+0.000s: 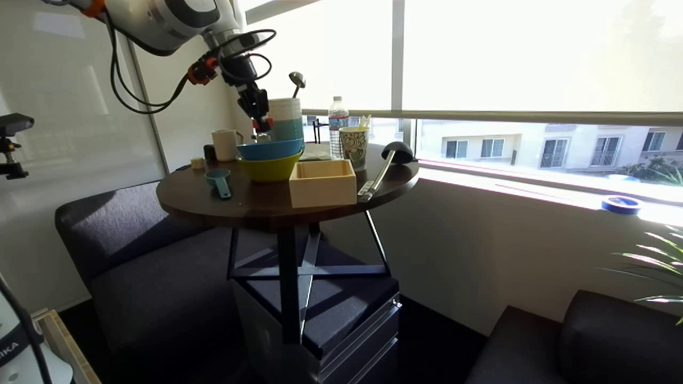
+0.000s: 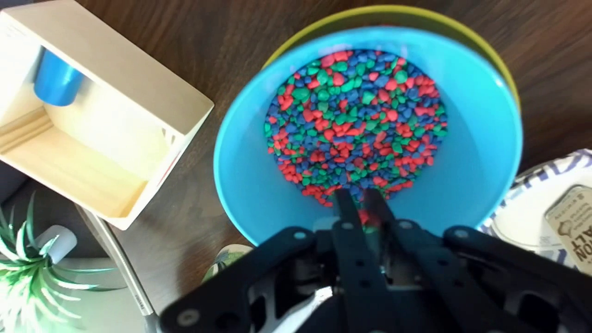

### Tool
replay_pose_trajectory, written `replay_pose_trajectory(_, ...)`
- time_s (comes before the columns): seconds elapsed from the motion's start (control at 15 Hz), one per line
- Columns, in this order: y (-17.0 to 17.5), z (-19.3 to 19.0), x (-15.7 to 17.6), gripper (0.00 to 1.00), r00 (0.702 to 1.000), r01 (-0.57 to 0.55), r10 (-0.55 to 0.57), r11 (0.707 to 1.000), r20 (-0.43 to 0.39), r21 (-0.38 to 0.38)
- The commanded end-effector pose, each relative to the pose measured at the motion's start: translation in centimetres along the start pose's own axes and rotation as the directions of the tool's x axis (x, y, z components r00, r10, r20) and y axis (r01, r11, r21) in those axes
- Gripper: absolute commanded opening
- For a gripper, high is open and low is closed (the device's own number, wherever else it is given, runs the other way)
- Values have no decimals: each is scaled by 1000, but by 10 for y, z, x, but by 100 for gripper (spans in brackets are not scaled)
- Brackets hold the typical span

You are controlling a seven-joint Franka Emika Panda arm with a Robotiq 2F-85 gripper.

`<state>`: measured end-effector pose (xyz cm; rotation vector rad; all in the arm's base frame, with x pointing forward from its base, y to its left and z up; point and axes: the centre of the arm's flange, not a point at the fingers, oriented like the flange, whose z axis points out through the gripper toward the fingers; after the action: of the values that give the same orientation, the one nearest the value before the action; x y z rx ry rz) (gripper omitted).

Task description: Sprinkle some stuff into the scooper, then pour it back into the bowl

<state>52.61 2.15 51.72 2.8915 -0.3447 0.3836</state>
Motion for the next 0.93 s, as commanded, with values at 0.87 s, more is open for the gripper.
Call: replay_pose_trajectory(0.87, -5, -11, -114, 3, 940, 246, -291, 940, 177, 236)
